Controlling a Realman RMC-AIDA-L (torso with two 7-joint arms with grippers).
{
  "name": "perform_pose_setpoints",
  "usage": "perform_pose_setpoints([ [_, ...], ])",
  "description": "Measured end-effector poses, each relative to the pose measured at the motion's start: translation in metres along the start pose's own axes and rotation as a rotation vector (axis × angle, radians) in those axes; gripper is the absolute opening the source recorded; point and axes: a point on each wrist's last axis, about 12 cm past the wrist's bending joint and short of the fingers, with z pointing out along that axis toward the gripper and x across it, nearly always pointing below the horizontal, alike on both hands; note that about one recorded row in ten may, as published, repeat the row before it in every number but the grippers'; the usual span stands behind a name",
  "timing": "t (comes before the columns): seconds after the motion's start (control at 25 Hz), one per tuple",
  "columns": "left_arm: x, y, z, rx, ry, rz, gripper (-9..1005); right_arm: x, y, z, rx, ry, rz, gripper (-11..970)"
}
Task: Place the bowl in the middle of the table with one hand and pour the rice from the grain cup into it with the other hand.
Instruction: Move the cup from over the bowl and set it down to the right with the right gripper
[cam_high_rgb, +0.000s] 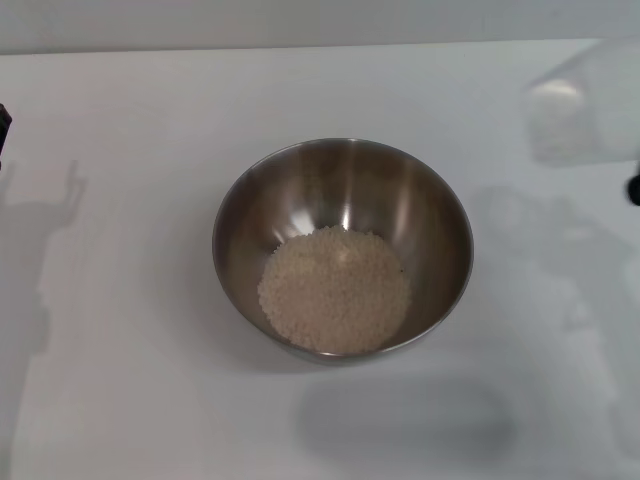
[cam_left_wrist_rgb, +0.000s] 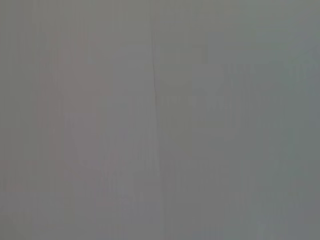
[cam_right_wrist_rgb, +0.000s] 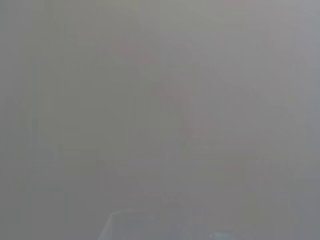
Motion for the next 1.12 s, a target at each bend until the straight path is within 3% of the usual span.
perform_pose_setpoints([
  [0.08, 0.0, 0.0, 0.0, 0.0, 0.001, 0.0, 791, 0.006, -0.017, -0.004, 0.044, 0.049, -0.004, 0],
  [0.12, 0.0, 0.0, 0.0, 0.0, 0.001, 0.0, 791, 0.012, -0.033, -0.007, 0.092, 0.107, -0.03, 0],
  [0.16, 0.0, 0.0, 0.0, 0.0, 0.001, 0.0, 791, 0.012, -0.033, -0.007, 0.092, 0.107, -0.03, 0],
  [0.32, 0.0, 0.0, 0.0, 0.0, 0.002, 0.0, 791, 0.024, -0.061, -0.011, 0.144, 0.231, -0.118, 0],
  [0.52, 0.001, 0.0, -0.001, -0.001, 0.006, 0.0, 791, 0.042, -0.072, -0.003, 0.152, 0.364, -0.111, 0],
  [0.68, 0.001, 0.0, -0.001, -0.001, 0.006, 0.0, 791, 0.053, -0.074, 0.006, 0.136, 0.431, -0.072, 0],
  [0.92, 0.001, -0.001, 0.0, 0.001, 0.006, -0.001, 791, 0.066, -0.055, 0.022, -0.005, 0.504, -0.028, 1],
  [1.12, 0.0, -0.001, 0.0, 0.002, 0.004, -0.002, 791, 0.076, -0.044, 0.03, -0.04, 0.567, 0.012, 1],
])
